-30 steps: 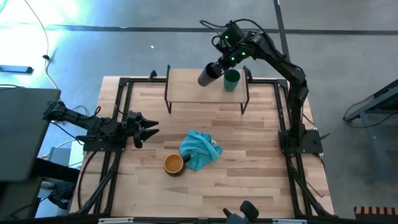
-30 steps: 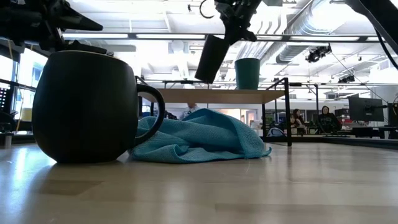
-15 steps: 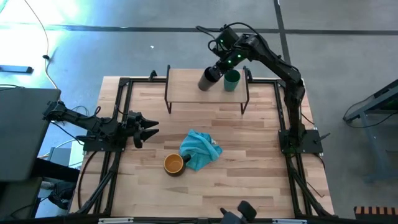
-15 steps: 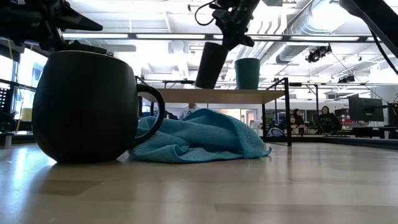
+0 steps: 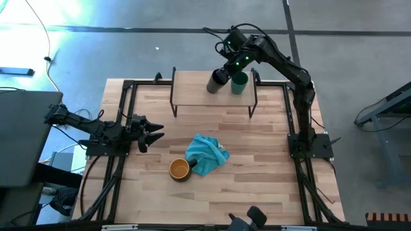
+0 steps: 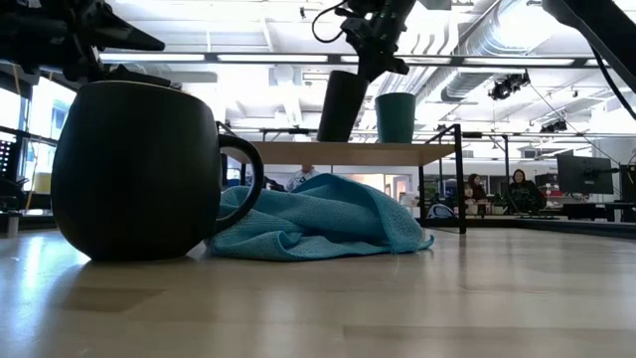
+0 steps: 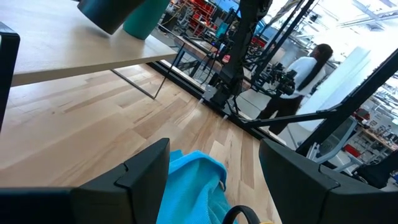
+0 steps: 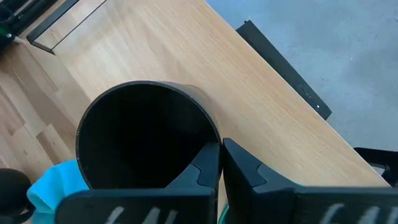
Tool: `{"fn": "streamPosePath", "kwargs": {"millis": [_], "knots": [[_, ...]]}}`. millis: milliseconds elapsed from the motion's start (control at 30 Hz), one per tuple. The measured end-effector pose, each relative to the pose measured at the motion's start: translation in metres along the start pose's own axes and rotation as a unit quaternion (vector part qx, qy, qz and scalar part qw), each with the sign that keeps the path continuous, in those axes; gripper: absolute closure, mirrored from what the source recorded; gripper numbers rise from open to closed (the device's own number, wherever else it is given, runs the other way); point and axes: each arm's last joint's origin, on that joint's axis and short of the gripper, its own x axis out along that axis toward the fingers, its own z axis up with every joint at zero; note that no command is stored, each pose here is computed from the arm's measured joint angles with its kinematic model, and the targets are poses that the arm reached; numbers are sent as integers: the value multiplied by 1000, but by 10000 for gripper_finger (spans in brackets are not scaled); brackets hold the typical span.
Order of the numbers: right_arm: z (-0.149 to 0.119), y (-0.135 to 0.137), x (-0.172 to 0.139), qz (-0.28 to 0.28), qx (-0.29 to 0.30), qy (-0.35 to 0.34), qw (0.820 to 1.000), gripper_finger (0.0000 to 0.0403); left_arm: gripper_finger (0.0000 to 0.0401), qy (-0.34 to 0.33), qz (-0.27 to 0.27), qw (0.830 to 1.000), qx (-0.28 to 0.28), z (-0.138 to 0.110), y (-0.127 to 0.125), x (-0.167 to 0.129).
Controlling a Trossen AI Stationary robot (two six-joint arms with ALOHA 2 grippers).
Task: Stack small to large cups/mugs on shelf
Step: Put the black cup on the shelf
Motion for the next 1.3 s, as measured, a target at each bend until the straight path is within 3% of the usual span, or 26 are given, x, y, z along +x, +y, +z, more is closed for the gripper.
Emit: {"fn": "streamPosePath", "kwargs": {"millis": [1300], "knots": [[-2,-5,-1,6,1,16,1000,402,164,4,7,1000,4,-1,1,0]]}}
